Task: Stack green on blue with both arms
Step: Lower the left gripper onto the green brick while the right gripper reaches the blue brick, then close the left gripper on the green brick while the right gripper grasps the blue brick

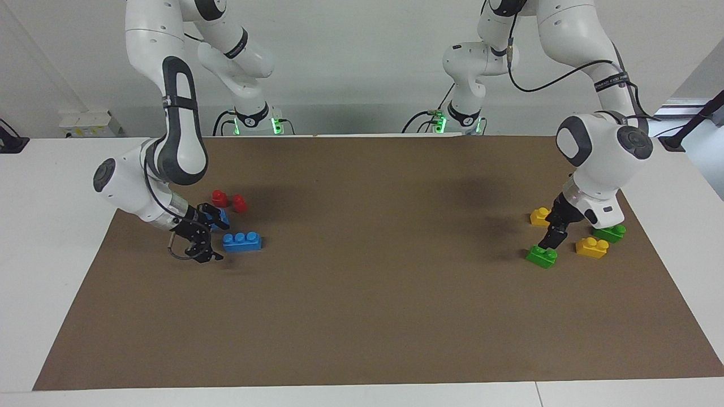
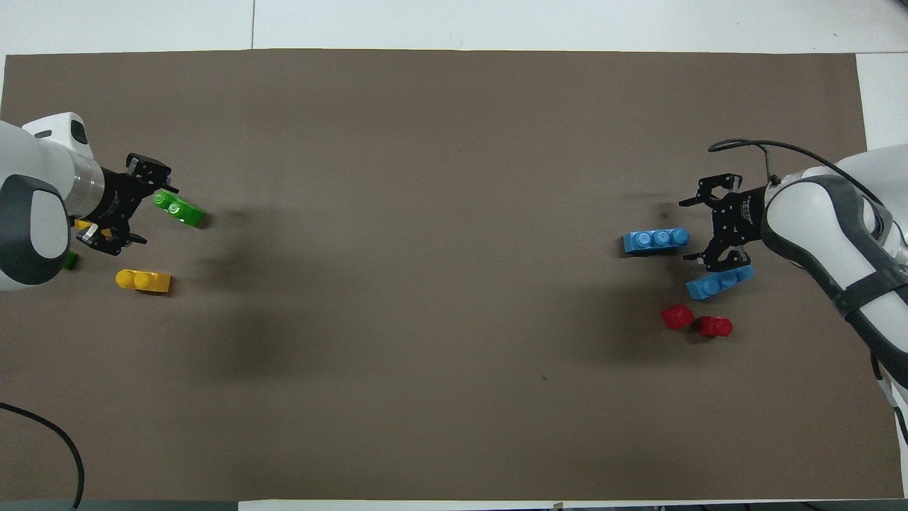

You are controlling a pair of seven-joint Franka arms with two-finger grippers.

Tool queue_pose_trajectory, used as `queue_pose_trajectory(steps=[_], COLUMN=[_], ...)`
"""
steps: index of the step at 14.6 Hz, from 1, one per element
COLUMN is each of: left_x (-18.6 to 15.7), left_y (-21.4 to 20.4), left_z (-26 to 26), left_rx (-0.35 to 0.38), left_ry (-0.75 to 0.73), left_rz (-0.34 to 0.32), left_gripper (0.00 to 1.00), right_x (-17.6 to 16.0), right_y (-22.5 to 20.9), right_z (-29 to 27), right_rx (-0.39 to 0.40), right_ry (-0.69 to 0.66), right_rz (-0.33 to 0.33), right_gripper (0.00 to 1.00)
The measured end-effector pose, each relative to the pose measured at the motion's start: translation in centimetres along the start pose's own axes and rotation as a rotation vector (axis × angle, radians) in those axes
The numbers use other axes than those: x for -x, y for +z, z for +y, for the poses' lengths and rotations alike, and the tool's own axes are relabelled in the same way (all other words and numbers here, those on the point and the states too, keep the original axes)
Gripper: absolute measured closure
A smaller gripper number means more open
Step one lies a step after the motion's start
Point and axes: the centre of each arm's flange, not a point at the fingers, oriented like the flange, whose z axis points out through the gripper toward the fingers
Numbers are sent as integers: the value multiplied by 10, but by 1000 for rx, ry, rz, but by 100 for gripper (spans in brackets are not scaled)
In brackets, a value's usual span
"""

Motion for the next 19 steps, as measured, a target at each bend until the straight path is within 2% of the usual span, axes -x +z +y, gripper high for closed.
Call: queue_pose_trajectory(steps=[1,3,4,5,7,8,9,10,11,12,16,17,19], left_x=[-4,-18,-24,-29,-34,-37,-39,-40,-41,-41,-41,-42,-41], left_y=[4,7,9,11,21,28,35,43,49,54,57,56,56], left_z=[2,5,6,7,8,9,9,9,9,8,8,8,9], left_rx=[6,16,19,22,30,32,31,30,29,27,28,31,37], left_ry=[-7,-22,-29,-34,-39,-41,-43,-45,-46,-46,-47,-47,-46], left_rz=[4,14,17,21,30,33,34,35,35,35,36,38,42], left_gripper=[0,0,0,0,0,0,0,0,0,0,2,11,38], right_x=[-1,-1,-1,-1,0,0,0,0,0,0,6,14,41], right_y=[1,2,2,2,2,2,2,2,2,2,-16,-26,-43], right_z=[1,1,1,1,1,1,1,1,1,1,-8,-14,-25], right_rx=[-1,0,0,0,1,1,1,1,1,0,-2,4,18], right_ry=[-1,-1,-2,-2,-3,-4,-10,-23,-32,-37,-72,-88,-94], right_rz=[1,1,1,1,1,1,1,1,1,1,-13,-26,-50], right_gripper=[10,20,20,29,33,39,39,44,59,66,66,66,66])
